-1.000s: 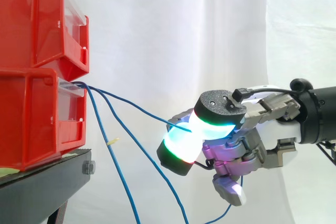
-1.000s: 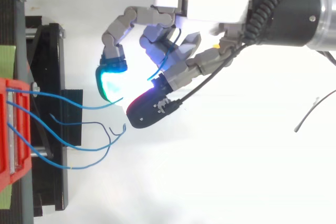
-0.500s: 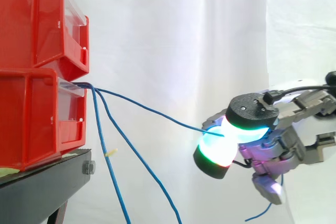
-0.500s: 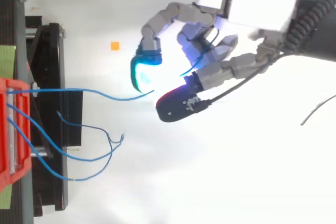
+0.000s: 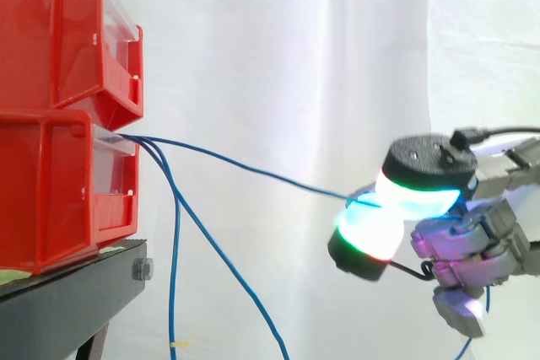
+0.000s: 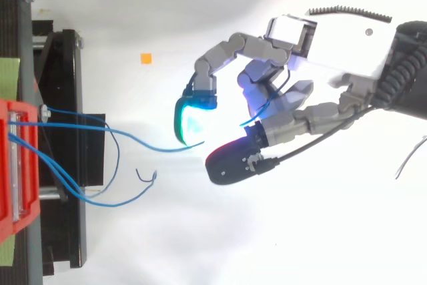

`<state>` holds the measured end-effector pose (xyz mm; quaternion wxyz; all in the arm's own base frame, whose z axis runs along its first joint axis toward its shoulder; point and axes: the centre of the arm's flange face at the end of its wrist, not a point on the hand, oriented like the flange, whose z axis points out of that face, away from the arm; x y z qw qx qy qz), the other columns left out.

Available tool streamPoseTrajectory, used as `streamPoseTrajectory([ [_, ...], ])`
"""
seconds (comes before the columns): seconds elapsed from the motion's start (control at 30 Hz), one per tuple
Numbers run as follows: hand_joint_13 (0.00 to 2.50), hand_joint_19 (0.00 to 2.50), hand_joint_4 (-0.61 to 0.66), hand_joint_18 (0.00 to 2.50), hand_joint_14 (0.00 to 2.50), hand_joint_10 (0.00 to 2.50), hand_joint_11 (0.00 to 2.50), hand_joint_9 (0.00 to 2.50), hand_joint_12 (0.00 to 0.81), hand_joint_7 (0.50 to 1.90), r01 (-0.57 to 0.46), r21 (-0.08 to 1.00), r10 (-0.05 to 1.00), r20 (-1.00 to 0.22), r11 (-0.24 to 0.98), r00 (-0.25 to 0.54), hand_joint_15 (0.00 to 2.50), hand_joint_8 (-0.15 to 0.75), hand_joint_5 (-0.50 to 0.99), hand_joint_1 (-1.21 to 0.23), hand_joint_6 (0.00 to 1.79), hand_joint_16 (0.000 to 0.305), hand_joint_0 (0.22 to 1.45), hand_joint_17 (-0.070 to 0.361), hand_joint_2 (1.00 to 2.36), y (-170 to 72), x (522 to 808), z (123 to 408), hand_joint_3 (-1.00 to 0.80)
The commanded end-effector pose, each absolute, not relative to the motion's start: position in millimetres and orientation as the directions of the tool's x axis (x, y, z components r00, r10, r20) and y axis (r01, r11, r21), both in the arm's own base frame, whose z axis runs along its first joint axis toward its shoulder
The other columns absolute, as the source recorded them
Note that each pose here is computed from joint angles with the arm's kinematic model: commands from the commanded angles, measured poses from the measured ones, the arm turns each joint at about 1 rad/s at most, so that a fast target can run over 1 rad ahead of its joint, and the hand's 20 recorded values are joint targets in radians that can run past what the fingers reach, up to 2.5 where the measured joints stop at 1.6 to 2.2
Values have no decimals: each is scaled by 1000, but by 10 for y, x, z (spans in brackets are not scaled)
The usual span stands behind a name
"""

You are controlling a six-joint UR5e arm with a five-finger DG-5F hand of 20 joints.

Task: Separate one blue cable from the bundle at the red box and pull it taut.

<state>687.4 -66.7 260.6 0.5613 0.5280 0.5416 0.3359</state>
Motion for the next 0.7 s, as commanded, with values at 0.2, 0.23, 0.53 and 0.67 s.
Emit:
streamPoseTrajectory([
  [0.2, 1199, 1054, -113, 972, 1519, 1443, 1477, 1051, 316, 1072, 163, 968, 957, -221, 192, 186, 1542, 228, -133, -789, 937, 29, 656, 64, 1019, -609, 6906, 2625, -135],
  [0.23, 1196, 1080, -107, 1015, 1507, 1427, 1489, 1050, 322, 1080, 170, 966, 957, -225, 194, 184, 1553, 225, -134, -789, 936, 34, 656, 77, 1018, -610, 6903, 2611, -131],
  [0.53, 1218, 1116, -82, 1059, 1531, 1361, 1525, 1105, 330, 1111, 170, 964, 955, -233, 203, 184, 1518, 235, -130, -791, 931, 39, 655, 87, 1018, -611, 6904, 2612, -120],
  [0.67, 1237, 1143, -75, 1125, 1545, 1355, 1529, 1114, 340, 1118, 169, 965, 955, -233, 202, 186, 1519, 248, -129, -791, 930, 42, 654, 95, 1019, -622, 6902, 2623, -120],
])
